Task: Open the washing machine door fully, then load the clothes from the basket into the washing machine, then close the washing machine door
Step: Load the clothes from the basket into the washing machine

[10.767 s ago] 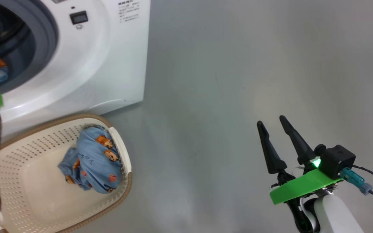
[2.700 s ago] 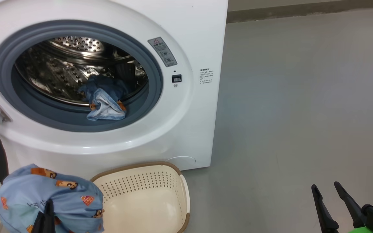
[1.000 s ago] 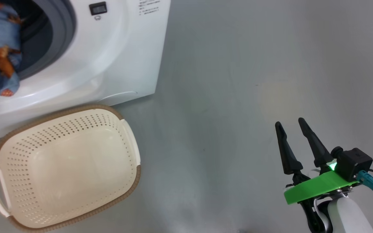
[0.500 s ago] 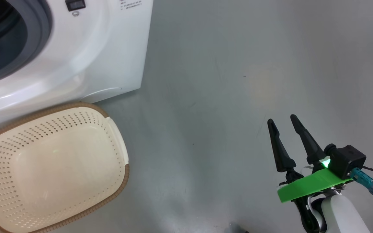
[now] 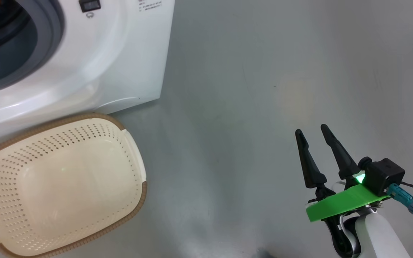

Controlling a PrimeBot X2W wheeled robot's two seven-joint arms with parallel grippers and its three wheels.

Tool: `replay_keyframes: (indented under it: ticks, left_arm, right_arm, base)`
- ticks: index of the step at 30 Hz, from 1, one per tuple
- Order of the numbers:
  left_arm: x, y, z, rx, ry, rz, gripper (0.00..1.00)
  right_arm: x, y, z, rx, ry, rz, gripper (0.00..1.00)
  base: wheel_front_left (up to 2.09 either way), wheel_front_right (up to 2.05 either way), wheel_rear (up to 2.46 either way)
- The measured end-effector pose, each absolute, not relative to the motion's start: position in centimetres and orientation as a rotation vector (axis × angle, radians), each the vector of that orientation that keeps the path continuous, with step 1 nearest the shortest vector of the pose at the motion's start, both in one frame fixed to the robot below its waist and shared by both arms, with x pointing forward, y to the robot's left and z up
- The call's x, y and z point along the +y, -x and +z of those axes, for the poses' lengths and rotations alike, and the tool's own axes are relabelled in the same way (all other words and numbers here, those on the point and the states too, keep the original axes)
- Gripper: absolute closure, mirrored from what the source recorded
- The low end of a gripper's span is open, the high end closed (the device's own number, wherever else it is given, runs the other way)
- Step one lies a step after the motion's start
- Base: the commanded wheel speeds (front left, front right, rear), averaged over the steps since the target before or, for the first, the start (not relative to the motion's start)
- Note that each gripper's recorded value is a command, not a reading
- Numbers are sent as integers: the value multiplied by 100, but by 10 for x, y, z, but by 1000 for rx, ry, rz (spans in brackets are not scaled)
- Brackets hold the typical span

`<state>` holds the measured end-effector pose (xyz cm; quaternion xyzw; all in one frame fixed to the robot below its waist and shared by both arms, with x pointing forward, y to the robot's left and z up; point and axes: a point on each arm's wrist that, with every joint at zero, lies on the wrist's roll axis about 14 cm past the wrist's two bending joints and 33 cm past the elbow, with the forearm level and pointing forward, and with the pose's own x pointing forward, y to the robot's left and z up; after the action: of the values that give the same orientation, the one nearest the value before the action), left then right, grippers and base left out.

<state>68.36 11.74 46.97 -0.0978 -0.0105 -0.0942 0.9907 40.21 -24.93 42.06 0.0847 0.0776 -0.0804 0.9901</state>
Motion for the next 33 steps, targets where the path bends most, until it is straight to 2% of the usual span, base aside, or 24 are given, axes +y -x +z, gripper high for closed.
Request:
replay_keyframes:
  ticks: [8, 19, 33]
  left_arm:
    - [114, -657, 452, 28, 217, -189, 0]
    - [120, -594, 435, 83, 245, -157, 0]
    - [152, -516, 442, 82, 207, -97, 0]
  right_arm:
    - [-247, -405, 429, 131, -173, -146, 0]
    - [-247, -406, 449, 80, -153, -111, 0]
    - [-242, -388, 459, 64, -150, -77, 0]
  base:
    - [0, 0, 0]
    - [0, 0, 0]
    - [0, 0, 0]
